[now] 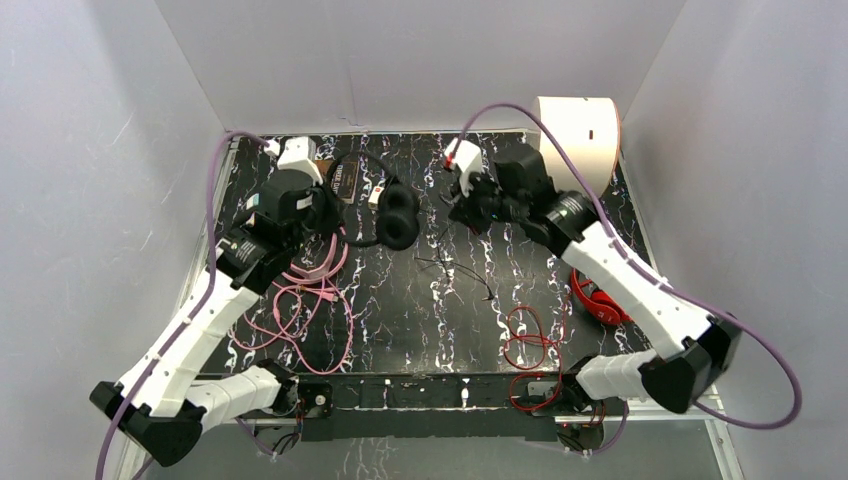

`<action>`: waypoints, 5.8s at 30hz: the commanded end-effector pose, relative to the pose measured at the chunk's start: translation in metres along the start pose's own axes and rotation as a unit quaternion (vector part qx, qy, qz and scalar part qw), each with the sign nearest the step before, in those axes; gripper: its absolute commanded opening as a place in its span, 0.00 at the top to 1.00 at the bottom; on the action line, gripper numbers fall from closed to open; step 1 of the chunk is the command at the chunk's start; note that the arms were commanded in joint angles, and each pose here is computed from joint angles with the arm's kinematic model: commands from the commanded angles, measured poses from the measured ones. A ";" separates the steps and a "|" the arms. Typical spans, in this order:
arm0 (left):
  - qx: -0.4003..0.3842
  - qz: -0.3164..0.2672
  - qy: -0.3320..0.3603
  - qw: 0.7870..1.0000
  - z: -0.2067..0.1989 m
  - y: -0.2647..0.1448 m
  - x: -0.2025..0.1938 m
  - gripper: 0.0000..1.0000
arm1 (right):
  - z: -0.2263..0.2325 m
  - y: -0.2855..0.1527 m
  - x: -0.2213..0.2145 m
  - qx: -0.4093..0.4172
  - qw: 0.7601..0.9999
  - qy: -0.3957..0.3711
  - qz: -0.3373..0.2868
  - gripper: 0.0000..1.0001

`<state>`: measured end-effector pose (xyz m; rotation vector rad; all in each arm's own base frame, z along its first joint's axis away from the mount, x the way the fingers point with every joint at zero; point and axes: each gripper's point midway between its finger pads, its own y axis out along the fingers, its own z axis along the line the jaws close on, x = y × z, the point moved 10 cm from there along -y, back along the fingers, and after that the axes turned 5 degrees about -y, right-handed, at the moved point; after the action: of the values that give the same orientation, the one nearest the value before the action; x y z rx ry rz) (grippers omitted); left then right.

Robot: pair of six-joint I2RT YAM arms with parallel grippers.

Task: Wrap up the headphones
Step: Wrap the headphones cable around the headphones.

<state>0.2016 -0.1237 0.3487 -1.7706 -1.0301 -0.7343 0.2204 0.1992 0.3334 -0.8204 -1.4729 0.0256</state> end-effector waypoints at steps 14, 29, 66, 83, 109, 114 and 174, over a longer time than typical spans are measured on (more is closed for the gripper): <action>0.215 -0.243 -0.200 0.924 -0.017 0.102 0.094 1.00 | 0.152 -0.053 0.018 0.273 0.960 0.006 -0.060 1.00; 0.235 -0.156 0.169 0.945 0.009 0.137 -0.004 1.00 | 0.117 -0.093 0.116 0.122 0.981 -0.092 -0.123 1.00; -0.205 -0.029 -0.184 0.961 -0.069 -0.052 0.031 1.00 | -0.023 0.077 -0.024 0.138 0.966 0.170 -0.136 0.98; 0.212 -0.334 -0.082 0.915 -0.058 0.058 0.093 1.00 | 0.119 0.026 -0.033 0.230 0.938 0.217 -0.140 1.00; 0.026 0.035 0.264 0.963 -0.039 0.044 -0.039 1.00 | 0.033 -0.016 0.076 -0.093 0.995 -0.021 0.023 0.92; -0.013 0.031 0.227 0.973 -0.034 0.021 -0.037 1.00 | 0.002 -0.008 0.046 -0.173 0.984 -0.012 0.049 0.93; 0.103 -0.301 -0.142 0.937 -0.101 0.006 0.116 1.00 | 0.106 0.125 -0.095 0.263 0.930 0.246 -0.070 0.99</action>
<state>0.2252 -0.2011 0.4715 -1.9156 -1.5927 -0.6222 0.2103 0.3117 0.1604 -0.1451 -1.0236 -0.0471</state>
